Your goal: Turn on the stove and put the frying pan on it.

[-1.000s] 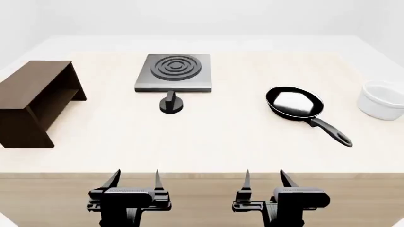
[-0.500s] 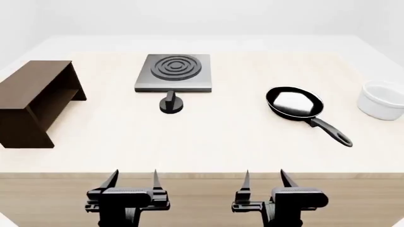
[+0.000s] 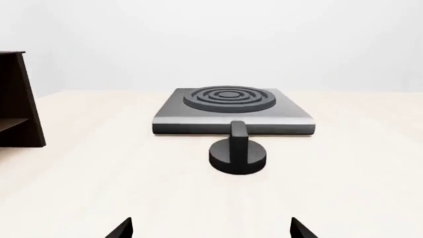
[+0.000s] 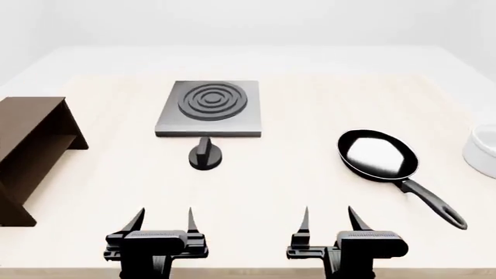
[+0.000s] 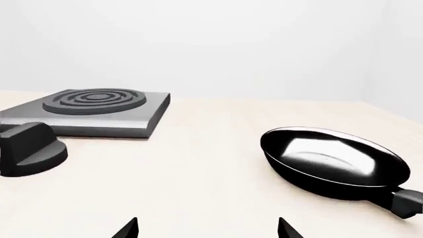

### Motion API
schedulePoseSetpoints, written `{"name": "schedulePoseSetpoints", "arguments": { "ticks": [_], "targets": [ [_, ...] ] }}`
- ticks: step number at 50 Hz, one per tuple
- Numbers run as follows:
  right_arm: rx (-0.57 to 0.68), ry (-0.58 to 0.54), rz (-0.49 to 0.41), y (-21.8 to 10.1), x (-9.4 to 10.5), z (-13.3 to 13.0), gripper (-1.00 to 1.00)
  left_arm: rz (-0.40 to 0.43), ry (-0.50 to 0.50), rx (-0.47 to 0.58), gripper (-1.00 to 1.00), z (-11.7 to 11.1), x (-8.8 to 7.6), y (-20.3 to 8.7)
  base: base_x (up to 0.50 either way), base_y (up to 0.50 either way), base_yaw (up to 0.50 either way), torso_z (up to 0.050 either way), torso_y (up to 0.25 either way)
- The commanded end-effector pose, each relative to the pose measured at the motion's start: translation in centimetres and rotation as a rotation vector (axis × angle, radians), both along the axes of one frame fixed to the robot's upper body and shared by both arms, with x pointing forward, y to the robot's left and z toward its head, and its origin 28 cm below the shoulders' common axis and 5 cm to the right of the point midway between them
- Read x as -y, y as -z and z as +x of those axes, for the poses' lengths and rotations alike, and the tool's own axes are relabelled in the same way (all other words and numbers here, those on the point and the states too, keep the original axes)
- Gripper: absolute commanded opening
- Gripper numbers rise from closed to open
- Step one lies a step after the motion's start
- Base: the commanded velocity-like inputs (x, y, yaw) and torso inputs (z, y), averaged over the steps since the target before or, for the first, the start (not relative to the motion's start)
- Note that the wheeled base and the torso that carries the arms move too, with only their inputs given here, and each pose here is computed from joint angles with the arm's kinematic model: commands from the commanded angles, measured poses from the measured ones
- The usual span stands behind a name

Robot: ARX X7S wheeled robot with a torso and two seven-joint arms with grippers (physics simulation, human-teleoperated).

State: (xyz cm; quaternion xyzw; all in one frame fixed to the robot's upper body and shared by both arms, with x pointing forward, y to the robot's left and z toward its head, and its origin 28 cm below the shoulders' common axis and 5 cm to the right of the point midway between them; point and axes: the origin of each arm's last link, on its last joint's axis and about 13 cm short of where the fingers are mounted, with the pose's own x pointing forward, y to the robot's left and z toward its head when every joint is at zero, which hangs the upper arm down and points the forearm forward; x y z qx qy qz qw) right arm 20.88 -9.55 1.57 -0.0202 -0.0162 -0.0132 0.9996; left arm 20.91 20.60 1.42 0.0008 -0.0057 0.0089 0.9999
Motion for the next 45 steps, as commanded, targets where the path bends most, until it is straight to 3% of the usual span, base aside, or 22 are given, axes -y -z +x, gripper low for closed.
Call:
{"name": "schedulePoseSetpoints", "arguments": {
  "ticks": [1,26,36,45],
  "targets": [
    [0.001,0.002,0.003,0.0,0.0,0.0,1.00,-0.002,0.003,-0.001,1.00,0.0,0.0,0.0,0.50,0.00,0.00,0.000,0.000],
    [-0.008,0.005,-0.020,0.0,0.0,0.2,1.00,0.000,0.006,0.004,1.00,0.1,0.0,-0.2,0.50,0.00,0.00,0.000,0.000],
    [-0.010,0.047,-0.026,-0.7,0.4,0.6,1.00,-0.015,-0.033,0.000,1.00,0.7,-0.7,-1.5,0.02,0.00,0.00,0.000,0.000],
    [0.023,0.069,-0.031,-4.2,1.0,0.4,1.00,-0.038,-0.043,0.039,1.00,0.8,-1.4,-4.7,0.00,0.00,0.00,0.000,0.002]
  ]
}}
